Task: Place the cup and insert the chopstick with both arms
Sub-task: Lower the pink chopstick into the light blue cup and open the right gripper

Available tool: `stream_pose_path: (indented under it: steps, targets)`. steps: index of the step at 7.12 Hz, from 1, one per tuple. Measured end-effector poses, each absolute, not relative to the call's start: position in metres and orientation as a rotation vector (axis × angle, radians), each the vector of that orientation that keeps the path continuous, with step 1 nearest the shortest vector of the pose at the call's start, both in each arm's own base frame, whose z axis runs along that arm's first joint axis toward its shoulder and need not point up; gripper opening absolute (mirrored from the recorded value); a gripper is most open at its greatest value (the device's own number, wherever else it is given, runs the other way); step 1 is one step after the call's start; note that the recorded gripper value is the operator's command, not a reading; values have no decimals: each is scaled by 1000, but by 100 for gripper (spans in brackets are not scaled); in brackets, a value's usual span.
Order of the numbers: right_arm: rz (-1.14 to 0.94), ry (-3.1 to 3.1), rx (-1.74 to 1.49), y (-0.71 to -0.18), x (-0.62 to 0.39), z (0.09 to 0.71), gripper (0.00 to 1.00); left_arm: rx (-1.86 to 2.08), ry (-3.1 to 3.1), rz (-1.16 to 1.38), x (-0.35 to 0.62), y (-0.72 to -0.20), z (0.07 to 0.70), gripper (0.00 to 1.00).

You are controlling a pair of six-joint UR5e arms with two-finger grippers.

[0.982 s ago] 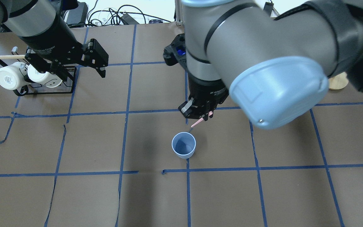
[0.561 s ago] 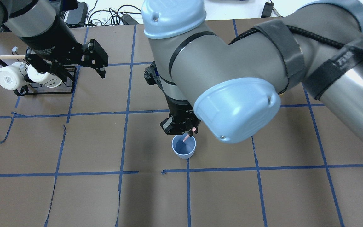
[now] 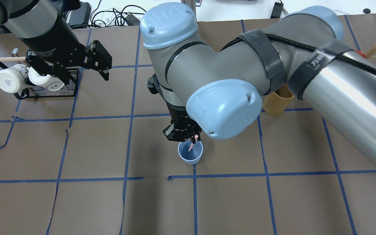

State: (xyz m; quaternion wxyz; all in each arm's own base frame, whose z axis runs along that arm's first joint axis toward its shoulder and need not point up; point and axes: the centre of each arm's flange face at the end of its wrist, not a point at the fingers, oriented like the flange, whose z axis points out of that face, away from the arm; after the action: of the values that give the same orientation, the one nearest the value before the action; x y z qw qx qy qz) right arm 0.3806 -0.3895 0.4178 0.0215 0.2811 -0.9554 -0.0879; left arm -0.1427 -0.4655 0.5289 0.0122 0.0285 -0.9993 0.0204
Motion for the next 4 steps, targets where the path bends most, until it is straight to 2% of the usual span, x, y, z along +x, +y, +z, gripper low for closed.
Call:
stream_pose_path:
  steps: [1, 2, 3, 4]
  targets:
    - [-283, -2955, 871, -392, 382, 410, 16, 89, -3115, 64, -143, -465, 529, 100]
    - [-289, -2951, 872, -394, 382, 403, 32, 89, -3115, 64, -143, -465, 529, 100]
    - [-287, -2951, 874, -395, 383, 399, 41, 89, -3115, 64, -143, -465, 529, 100]
    - [-284, -2951, 878, -396, 384, 396, 46, 89, -3115, 64, -143, -465, 529, 100]
